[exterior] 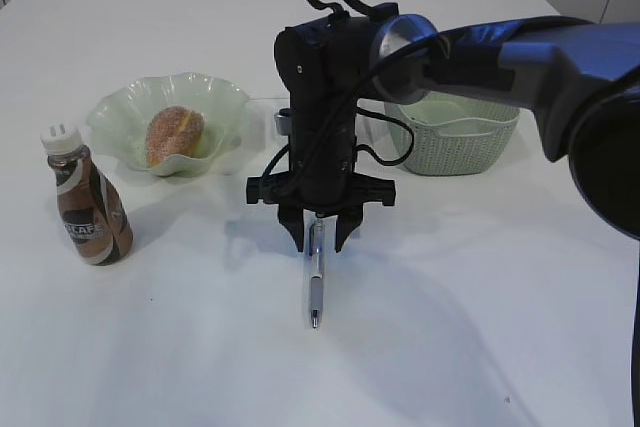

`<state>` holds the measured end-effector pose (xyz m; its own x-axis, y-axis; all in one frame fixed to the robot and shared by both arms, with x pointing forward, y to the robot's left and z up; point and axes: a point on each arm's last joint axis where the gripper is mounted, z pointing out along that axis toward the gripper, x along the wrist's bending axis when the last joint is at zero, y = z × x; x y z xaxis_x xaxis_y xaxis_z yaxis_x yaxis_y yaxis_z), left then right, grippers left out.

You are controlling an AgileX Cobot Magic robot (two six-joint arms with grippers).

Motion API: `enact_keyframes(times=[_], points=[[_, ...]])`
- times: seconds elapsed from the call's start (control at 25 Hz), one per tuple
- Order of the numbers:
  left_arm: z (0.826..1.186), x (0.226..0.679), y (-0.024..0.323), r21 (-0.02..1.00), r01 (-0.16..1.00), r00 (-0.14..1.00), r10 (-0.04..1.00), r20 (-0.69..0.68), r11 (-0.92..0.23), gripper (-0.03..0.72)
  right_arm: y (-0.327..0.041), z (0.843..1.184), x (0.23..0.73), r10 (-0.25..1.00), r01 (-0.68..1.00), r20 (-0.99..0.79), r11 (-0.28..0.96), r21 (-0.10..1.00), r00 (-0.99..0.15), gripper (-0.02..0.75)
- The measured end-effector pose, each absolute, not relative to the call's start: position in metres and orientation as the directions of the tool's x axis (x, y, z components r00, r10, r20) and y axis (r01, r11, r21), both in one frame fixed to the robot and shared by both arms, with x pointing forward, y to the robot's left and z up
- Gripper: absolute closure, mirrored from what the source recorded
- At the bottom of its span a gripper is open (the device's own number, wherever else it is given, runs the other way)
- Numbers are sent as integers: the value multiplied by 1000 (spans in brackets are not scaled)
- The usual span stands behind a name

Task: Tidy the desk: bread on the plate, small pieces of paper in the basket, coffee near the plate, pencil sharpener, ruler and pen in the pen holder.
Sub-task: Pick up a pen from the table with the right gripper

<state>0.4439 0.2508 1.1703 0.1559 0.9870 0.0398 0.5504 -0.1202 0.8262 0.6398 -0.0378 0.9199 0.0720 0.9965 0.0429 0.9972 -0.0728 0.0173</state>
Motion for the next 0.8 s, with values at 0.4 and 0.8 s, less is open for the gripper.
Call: enact_keyframes(times=[0.4,0.8], points=[[1170,444,251,826,551,156,987,38,-119,348,-38,912,640,996,997,33,-83,4,82,363],[1170,444,251,826,551,156,987,37,-119,348,-37,905,640,995,996,28,-90,-12,91,364]])
